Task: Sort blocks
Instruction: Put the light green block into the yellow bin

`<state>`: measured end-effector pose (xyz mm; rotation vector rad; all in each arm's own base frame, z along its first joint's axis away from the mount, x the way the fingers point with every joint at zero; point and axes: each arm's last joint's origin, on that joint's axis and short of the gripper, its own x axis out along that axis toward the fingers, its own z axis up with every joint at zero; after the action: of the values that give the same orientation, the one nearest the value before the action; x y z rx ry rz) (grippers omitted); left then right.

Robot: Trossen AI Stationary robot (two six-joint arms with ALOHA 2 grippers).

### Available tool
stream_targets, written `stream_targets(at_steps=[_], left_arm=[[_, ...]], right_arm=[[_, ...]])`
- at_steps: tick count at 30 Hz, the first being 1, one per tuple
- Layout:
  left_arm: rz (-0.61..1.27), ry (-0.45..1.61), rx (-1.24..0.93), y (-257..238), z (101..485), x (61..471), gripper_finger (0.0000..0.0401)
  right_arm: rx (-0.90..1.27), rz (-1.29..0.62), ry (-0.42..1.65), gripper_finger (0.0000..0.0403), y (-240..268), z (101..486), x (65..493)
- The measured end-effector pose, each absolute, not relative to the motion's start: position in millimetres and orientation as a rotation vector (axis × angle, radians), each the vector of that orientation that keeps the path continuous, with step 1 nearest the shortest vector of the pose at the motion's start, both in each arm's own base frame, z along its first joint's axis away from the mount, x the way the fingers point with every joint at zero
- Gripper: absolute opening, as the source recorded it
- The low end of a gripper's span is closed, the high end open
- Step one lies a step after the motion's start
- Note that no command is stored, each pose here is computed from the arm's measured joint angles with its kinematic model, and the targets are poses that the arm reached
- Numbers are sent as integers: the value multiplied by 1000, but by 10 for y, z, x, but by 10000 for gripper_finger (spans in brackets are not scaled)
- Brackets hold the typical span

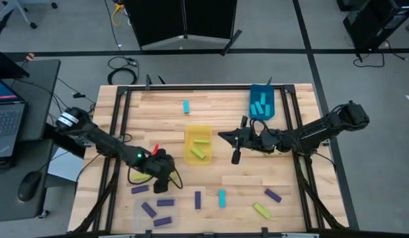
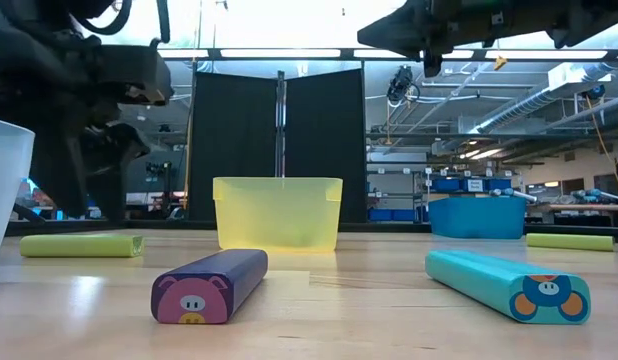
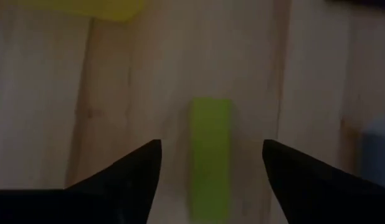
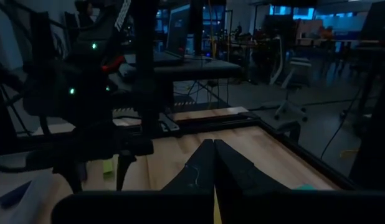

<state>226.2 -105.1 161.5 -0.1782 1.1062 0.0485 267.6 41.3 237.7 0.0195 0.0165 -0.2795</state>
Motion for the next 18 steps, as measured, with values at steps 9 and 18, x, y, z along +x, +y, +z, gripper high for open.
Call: stream_targets(at_steps=[9, 18], left_arm=[[99, 1190, -147, -1126, 1348, 2309, 286], [142, 1183, -122, -1107, 1318, 2312, 195]], right_arm=[[24, -277, 14, 9, 420, 2379, 2674], [27, -266, 13, 9, 448, 2380, 2670]])
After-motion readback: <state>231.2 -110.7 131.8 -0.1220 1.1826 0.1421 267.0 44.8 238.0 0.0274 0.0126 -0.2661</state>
